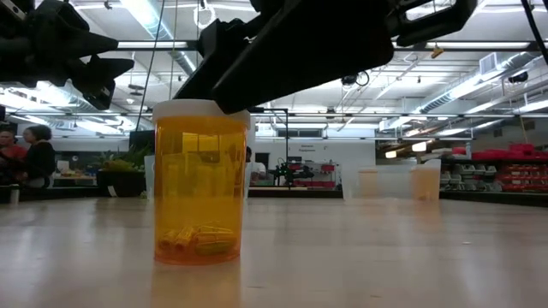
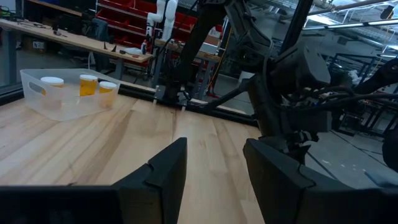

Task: Pick and place medicine bottles into bin by pill shape (circle, oval)
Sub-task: Put the large orange capsule bottle into the right transparent bin

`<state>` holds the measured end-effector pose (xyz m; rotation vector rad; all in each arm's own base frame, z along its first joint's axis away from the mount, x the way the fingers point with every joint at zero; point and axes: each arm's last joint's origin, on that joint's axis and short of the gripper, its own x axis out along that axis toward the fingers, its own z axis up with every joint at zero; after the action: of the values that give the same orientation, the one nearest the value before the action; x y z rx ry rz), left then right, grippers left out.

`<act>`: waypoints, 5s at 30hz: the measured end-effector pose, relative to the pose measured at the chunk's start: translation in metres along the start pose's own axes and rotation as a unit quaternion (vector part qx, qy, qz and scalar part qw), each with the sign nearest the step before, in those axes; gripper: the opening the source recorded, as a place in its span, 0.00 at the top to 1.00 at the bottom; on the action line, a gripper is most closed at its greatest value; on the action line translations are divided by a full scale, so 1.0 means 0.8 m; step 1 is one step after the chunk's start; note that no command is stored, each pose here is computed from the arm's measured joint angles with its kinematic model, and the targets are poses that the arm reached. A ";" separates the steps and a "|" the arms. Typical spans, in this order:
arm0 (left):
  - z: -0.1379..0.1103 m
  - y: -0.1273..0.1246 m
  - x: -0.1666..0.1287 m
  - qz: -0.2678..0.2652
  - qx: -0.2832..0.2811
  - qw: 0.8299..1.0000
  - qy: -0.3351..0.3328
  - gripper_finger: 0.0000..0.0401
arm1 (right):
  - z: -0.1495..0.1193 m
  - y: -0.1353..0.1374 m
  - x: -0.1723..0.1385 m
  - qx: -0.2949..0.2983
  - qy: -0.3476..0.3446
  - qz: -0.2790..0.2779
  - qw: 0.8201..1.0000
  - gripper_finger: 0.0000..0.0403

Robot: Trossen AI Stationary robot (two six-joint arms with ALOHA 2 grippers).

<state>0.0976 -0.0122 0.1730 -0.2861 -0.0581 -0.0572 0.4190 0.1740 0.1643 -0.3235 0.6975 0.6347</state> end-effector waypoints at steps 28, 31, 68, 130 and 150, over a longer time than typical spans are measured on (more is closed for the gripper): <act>0.000 0.000 0.000 0.000 0.000 1.000 0.000 0.57 | -0.005 -0.003 -0.001 0.020 0.020 -0.009 1.000 0.44; 0.000 0.000 0.000 0.000 0.000 1.000 0.000 0.57 | -0.006 -0.006 -0.002 0.019 0.020 -0.014 1.000 0.44; -0.001 0.000 0.001 0.002 0.001 1.000 0.007 0.57 | -0.017 -0.079 -0.105 0.068 0.148 -0.186 0.969 0.45; -0.002 0.000 0.001 0.002 0.001 1.000 0.007 0.57 | -0.124 -0.132 -0.416 0.367 0.258 -0.547 0.707 0.45; -0.002 0.000 0.001 0.002 0.001 1.000 0.008 0.57 | -0.265 -0.106 -0.389 0.447 0.146 -0.537 0.701 0.45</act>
<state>0.0985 -0.0124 0.1718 -0.2840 -0.0427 -0.0551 0.1850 -0.1259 0.2278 0.1283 0.8918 -0.9230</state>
